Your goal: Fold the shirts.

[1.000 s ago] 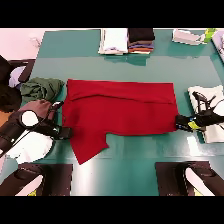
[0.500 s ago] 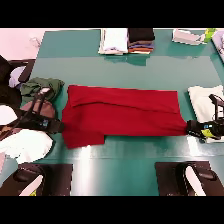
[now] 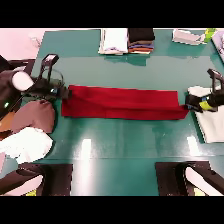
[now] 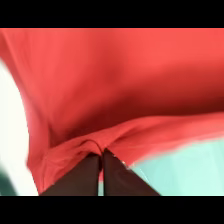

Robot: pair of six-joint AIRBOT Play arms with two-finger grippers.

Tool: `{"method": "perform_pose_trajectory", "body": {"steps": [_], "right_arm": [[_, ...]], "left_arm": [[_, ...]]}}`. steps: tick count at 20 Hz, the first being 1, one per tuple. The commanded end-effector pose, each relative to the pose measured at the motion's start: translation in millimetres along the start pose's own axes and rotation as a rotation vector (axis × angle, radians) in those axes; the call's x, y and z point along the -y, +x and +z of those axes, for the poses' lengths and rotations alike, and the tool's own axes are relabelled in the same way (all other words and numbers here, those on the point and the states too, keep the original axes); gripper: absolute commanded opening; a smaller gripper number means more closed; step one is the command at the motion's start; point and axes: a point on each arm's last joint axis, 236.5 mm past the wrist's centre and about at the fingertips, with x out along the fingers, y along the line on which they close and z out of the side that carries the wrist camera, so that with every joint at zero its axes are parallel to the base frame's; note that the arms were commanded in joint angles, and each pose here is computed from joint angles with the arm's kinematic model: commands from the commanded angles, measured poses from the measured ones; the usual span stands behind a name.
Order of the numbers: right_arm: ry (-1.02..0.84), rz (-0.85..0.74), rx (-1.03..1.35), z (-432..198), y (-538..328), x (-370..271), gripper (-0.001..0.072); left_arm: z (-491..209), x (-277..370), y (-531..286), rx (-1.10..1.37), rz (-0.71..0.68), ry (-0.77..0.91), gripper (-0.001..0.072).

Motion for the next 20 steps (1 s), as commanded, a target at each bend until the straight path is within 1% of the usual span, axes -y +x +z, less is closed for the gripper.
{"method": "perform_pose_trajectory", "body": {"steps": [1,7,8,9,10,11,12,13,14,15,16,17,20], "right_arm": [[0.007,0.0,-0.007,48.9,25.7,-5.8,0.0017],[0.008,0.005,-0.032,95.6,60.7,-11.7,0.0022],[0.007,0.005,-0.036,100.3,63.7,-12.2,0.0077],[0.005,0.006,-0.029,106.2,64.5,-13.2,0.0278],[0.002,0.008,-0.018,112.2,62.3,-14.3,0.0318],[-0.009,0.01,0.0,117.8,57.6,-16.1,0.0318],[-0.037,0.012,0.016,121.9,51.1,-17.9,0.0321],[-0.046,0.009,0.027,122.5,44.8,-14.7,0.0395],[-0.044,0.006,0.03,119.8,40.7,-9.6,0.0484],[-0.027,-0.005,0.019,113.3,39.3,0.1,0.0519],[0.002,-0.014,-0.003,103.2,42.7,12.8,0.0564],[0.037,-0.02,-0.031,93.0,49.4,25.5,0.0587],[0.119,-0.028,-0.131,62.3,83.1,51.4,0.058]], "left_arm": [[50.9,-18.4,42.1,0.061,0.048,0.035,0.0022],[71.6,-29.1,80.2,0.101,0.066,0.032,0.0025],[73.2,-29.1,80.3,0.107,0.066,0.032,0.0087],[73.8,-29.0,80.3,0.11,0.065,0.028,0.0347],[72.8,-28.8,80.2,0.105,0.064,0.022,0.0485],[71.3,-28.0,79.3,0.095,0.061,0.021,0.0489],[69.9,-26.4,77.1,0.08,0.057,0.021,0.0489],[68.4,-24.9,74.4,0.065,0.053,0.021,0.0488],[65.8,-23.6,71.8,0.046,0.049,0.022,0.0468],[61.8,-22.8,70.5,0.024,0.047,0.023,0.0311],[57.8,-22.3,70.1,0.008,0.045,0.023,0.0121],[56.0,-20.6,70.4,0.0,0.038,0.018,0.0022],[57.9,-3.7,70.5,0.008,-0.034,-0.034,0.0023]]}}
